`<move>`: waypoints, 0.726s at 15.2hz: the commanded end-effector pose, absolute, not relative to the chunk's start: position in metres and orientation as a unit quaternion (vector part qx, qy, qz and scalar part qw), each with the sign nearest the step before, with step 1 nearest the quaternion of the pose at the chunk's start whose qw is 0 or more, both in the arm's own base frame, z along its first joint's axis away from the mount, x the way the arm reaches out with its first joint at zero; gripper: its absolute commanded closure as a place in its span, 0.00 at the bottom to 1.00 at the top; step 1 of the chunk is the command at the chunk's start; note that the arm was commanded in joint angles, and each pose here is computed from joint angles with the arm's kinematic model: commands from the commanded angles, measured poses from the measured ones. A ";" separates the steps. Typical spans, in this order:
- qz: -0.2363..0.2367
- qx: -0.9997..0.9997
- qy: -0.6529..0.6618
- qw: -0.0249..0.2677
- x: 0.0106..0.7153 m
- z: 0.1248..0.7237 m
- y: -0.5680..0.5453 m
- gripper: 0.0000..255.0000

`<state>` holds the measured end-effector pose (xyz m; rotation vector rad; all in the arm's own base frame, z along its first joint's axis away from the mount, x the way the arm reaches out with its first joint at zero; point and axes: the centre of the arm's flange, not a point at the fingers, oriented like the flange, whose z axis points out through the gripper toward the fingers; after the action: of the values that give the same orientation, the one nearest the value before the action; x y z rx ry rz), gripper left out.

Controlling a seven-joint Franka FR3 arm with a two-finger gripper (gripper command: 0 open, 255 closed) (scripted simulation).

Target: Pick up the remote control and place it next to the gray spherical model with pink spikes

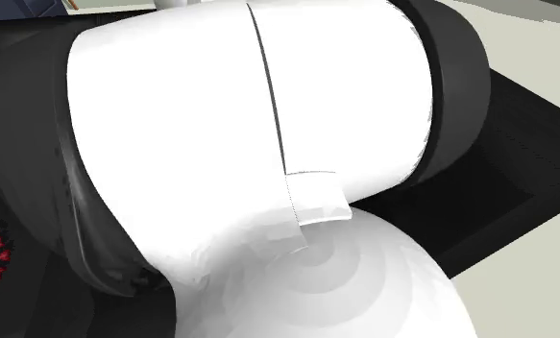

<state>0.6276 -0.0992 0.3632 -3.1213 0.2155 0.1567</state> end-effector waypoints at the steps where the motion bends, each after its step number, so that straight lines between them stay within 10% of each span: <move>1: 0.049 -0.996 0.071 0.003 0.649 0.349 -0.107 0.00; 11: 0.049 -0.996 0.075 0.000 0.680 0.299 -0.120 0.00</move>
<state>0.6804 -0.1196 0.3045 -3.1294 0.2372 0.1533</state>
